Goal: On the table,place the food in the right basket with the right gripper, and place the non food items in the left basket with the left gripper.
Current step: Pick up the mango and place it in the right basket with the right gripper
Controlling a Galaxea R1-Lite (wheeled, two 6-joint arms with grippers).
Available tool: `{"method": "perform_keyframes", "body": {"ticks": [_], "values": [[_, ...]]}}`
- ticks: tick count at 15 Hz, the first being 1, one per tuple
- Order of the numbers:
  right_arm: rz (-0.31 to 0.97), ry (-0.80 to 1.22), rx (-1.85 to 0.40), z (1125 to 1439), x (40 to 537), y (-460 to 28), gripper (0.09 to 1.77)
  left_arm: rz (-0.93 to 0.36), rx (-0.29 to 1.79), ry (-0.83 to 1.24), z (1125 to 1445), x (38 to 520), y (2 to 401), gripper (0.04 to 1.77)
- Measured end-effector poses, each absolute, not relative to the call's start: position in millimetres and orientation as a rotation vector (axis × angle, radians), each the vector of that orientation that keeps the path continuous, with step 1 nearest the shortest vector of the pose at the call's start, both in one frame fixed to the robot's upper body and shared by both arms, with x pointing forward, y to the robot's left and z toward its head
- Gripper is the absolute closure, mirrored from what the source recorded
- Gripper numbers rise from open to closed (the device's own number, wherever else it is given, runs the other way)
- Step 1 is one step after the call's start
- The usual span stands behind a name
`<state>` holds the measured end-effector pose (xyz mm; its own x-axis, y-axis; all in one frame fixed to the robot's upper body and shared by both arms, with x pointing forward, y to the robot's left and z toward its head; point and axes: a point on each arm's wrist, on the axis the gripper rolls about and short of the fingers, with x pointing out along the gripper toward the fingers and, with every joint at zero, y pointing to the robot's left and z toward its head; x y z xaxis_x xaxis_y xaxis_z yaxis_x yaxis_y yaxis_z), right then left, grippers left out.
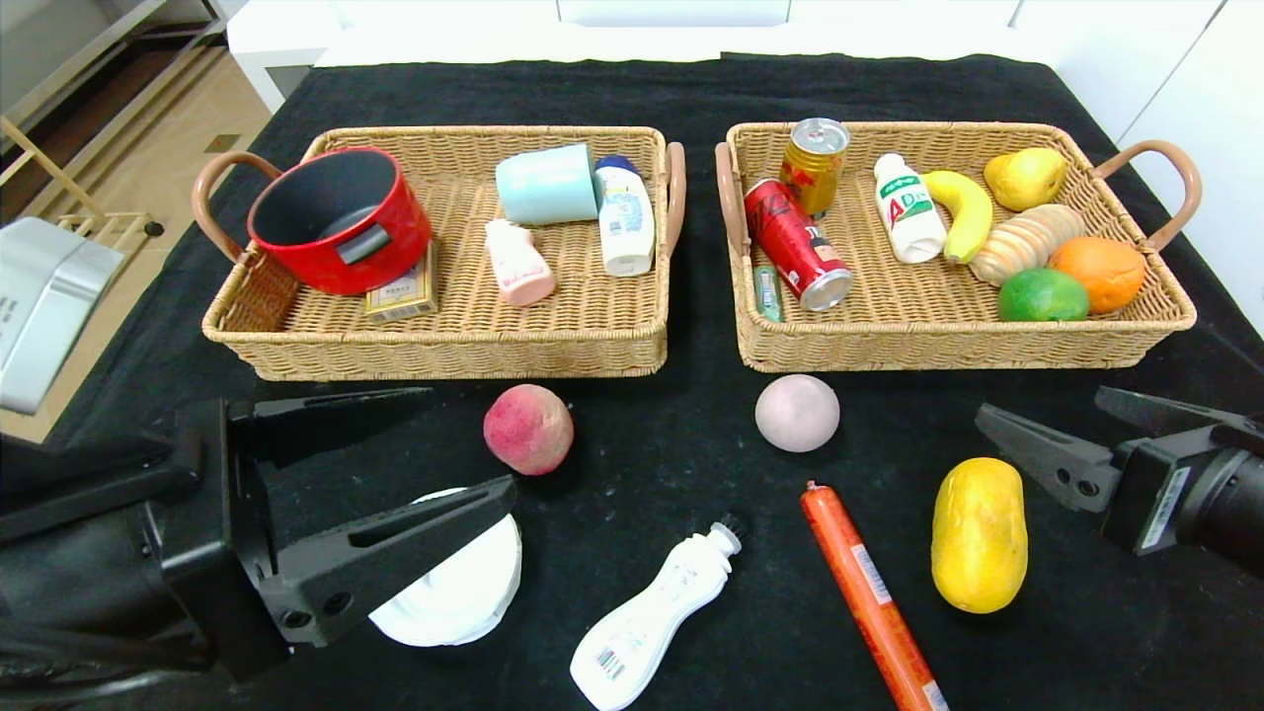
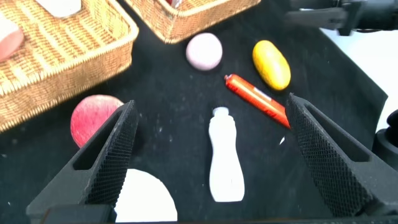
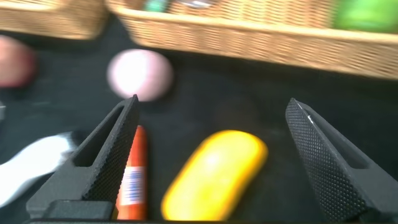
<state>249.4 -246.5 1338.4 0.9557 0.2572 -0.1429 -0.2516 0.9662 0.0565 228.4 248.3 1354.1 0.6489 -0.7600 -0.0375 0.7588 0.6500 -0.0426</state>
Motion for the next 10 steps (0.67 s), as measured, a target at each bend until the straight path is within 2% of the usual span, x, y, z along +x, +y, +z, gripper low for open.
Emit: {"method": "perform_keyframes", "body": {"ticks": [3, 6, 10], "values": [[0.139, 0.284, 0.001, 1341.4, 250.9, -250.1, 0.15, -0.859, -0.025, 0.040, 1356.4, 226.2, 249.7, 0.09], [0.063, 0.424, 0.086, 1348.6, 251.0, -252.2, 0.15, -0.860, -0.025, 0.037, 1357.0, 225.6, 250.1, 0.09], [0.038, 0.561, 0.216, 1357.2, 258.9, -247.2, 0.15, -0.858, -0.025, 0.035, 1357.3, 225.4, 250.4, 0.09]]}}
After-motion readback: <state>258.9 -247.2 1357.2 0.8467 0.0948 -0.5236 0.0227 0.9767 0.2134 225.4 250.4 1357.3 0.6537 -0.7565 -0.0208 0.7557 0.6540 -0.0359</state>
